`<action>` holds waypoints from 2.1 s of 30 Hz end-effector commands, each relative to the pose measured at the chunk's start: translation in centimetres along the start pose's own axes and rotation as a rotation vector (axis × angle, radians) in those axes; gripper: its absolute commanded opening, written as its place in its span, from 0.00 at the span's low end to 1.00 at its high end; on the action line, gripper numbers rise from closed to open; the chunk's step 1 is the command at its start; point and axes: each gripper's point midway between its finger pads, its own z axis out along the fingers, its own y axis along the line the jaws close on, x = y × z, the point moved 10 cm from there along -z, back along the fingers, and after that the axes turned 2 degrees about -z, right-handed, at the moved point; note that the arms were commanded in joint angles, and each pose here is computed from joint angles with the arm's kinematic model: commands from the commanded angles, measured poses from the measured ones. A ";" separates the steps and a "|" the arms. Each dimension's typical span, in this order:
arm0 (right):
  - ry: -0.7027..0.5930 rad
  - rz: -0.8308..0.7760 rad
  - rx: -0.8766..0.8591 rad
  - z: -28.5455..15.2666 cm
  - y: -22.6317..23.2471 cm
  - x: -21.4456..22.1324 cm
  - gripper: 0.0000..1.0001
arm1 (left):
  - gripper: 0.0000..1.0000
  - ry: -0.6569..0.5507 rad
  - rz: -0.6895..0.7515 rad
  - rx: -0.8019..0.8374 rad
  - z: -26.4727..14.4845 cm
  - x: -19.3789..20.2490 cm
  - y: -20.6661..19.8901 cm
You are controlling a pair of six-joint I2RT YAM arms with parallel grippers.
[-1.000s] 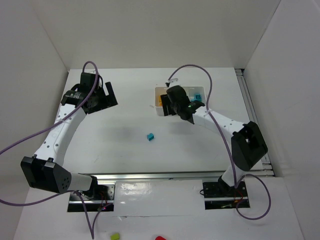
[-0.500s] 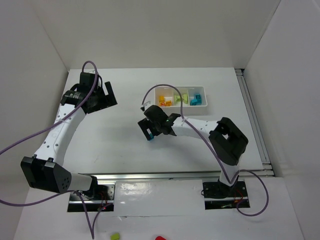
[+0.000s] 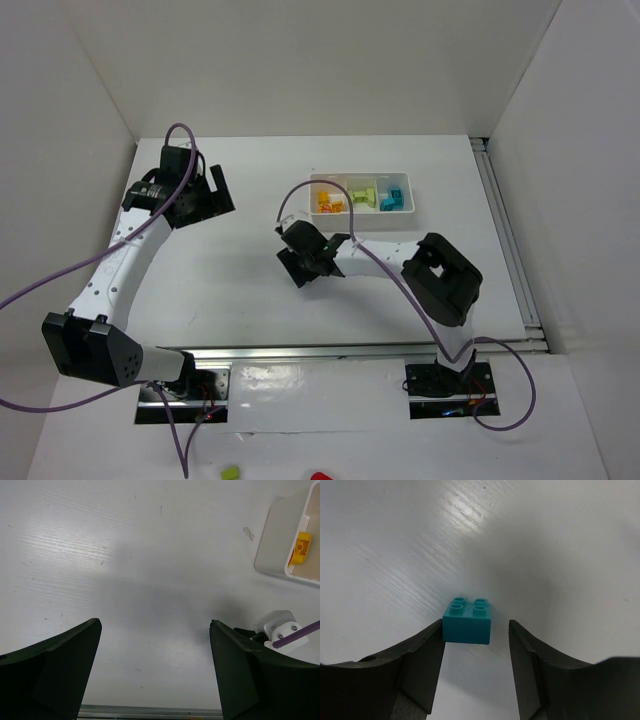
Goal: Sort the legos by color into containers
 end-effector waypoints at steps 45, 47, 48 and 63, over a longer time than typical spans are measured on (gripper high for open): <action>-0.393 0.717 0.670 -7.5 -28.5 -9.4 0.92 | 0.99 -0.008 0.021 0.028 0.4 -0.5 -0.2; -0.444 0.723 0.690 -9.9 -28.1 -9.5 0.92 | 0.99 -0.008 0.021 0.028 0.4 -0.5 -0.2; -0.486 0.732 0.734 -11.9 -28.0 -9.7 0.93 | 0.99 0.000 0.021 0.024 0.7 -0.4 -0.2; -0.107 1.165 1.173 -18.0 -30.4 5.2 1.00 | 0.99 0.007 0.039 0.053 1.3 -0.8 -0.7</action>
